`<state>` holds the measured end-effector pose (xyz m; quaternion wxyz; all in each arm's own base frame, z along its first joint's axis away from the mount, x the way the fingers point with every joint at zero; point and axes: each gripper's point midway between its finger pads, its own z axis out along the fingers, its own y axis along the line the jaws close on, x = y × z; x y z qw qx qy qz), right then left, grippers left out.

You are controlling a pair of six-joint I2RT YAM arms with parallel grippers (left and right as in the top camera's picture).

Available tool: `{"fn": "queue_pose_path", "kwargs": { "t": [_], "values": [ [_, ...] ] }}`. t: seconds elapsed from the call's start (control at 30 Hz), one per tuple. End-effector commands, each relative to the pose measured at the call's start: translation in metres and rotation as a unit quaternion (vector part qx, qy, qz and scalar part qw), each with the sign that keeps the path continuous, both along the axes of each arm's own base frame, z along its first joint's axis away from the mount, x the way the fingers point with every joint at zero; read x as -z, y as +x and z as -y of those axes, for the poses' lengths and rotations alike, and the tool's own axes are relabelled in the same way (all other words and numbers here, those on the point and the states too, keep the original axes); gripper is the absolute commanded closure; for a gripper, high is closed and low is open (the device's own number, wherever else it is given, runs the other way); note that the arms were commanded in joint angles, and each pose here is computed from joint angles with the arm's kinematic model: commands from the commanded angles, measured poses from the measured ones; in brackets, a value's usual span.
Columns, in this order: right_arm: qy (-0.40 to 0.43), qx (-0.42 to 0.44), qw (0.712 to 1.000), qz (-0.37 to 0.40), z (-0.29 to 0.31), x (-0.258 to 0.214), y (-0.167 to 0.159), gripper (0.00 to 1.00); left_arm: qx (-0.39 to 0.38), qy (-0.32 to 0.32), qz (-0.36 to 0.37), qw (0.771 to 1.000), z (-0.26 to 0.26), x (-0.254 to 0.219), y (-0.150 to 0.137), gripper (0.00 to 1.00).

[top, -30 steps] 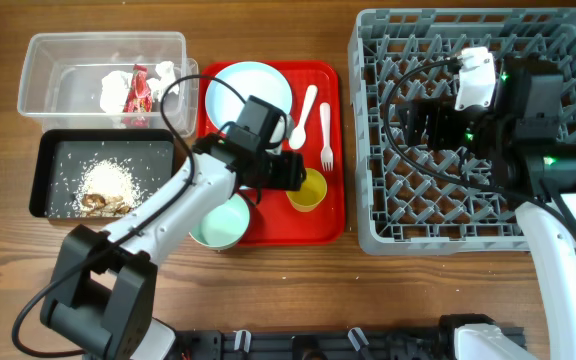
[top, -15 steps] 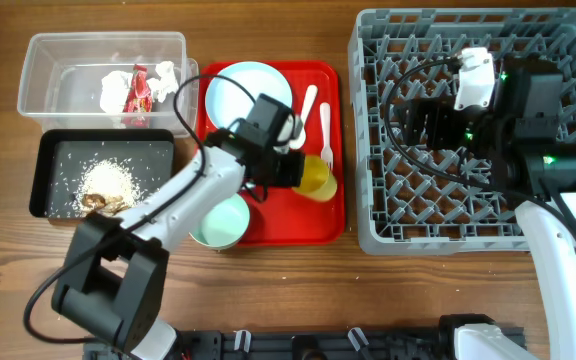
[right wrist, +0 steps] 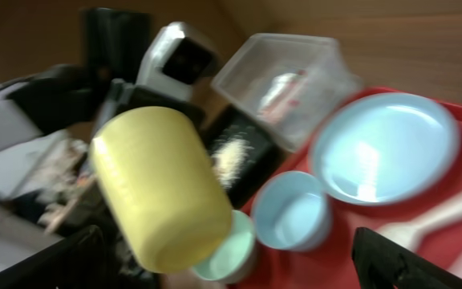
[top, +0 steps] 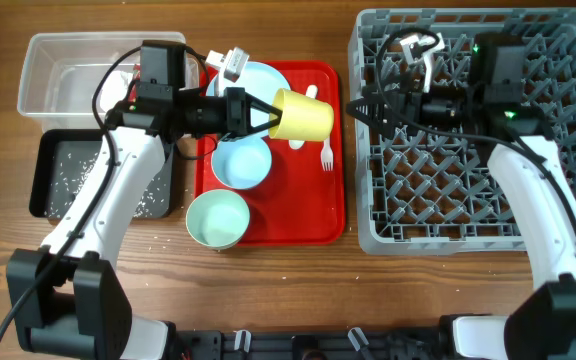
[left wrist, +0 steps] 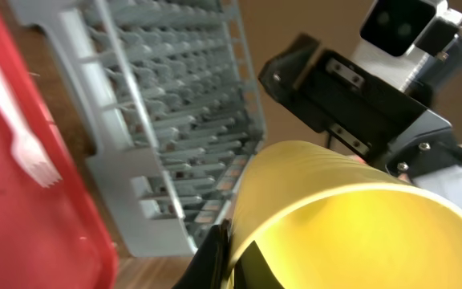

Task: Sort waste into correct bins and load items into the dishwasher rack
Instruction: 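Take the yellow cup with the right gripper and place it in the rack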

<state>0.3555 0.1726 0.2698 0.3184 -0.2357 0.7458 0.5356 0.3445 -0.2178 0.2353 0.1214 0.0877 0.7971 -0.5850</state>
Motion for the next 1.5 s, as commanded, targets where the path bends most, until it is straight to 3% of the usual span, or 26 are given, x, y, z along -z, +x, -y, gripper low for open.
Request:
{"fn": "queue_pose_path", "kwargs": {
  "t": [0.0, 0.23, 0.37, 0.53, 0.63, 0.67, 0.77, 0.83, 1.03, 1.17, 1.27, 1.37, 1.47],
  "values": [
    [0.087, -0.116, 0.989, 0.008, -0.02, -0.024, -0.026, 0.0, 0.033, -0.051, 0.005, 0.998, 0.004, -0.028, -0.009, 0.96],
    [0.061, -0.139, 0.988, 0.009, -0.062, -0.015, -0.032, 0.02, 0.05, -0.078, 0.007, 0.996, 0.007, -0.041, -0.011, 0.96],
    [0.061, -0.148, 0.987, 0.017, -0.075, -0.02, -0.034, 0.15, 0.056, -0.083, 0.007, 0.995, 0.007, -0.043, -0.013, 0.96],
    [0.061, -0.147, 0.987, 0.018, -0.075, -0.02, -0.033, 0.2, 0.056, -0.083, 0.007, 0.995, 0.007, -0.043, -0.013, 0.96],
    [0.061, -0.147, 0.987, 0.021, -0.075, -0.021, -0.033, 0.29, 0.056, -0.082, 0.007, 0.995, 0.007, -0.043, -0.013, 0.96],
    [0.061, -0.147, 0.987, 0.021, -0.075, -0.021, -0.033, 0.33, 0.056, -0.082, 0.007, 0.995, 0.007, -0.043, -0.013, 0.94],
    [0.056, -0.135, 0.989, 0.01, -0.075, -0.019, -0.029, 0.43, 0.056, -0.082, 0.007, 0.995, 0.007, -0.043, -0.013, 0.73],
    [0.048, -0.114, 0.992, -0.001, -0.072, -0.016, -0.022, 0.44, 0.056, -0.082, 0.007, 0.995, 0.007, -0.043, -0.013, 0.65],
    [-0.003, 0.022, 0.998, -0.055, -0.02, 0.008, 0.016, 0.47, 0.044, -0.082, 0.019, 0.995, 0.0, -0.044, -0.006, 0.54],
    [-0.085, 0.15, 0.978, -0.117, 0.036, 0.035, 0.023, 0.47, -0.01, -0.049, 0.031, 0.998, -0.013, -0.034, 0.015, 0.52],
    [-0.182, 0.248, 0.939, -0.152, 0.074, 0.043, 0.009, 0.45, -0.067, -0.001, 0.037, 0.997, -0.022, -0.019, 0.034, 0.44],
    [-0.283, 0.312, 0.887, -0.188, 0.106, 0.042, -0.023, 0.42, -0.12, 0.05, 0.029, 0.991, -0.033, -0.001, 0.049, 0.4],
    [-0.35, 0.305, 0.85, -0.248, 0.112, 0.056, -0.064, 0.42, -0.198, 0.144, 0.002, 0.97, -0.058, 0.033, 0.062, 0.41]
  ]
}}
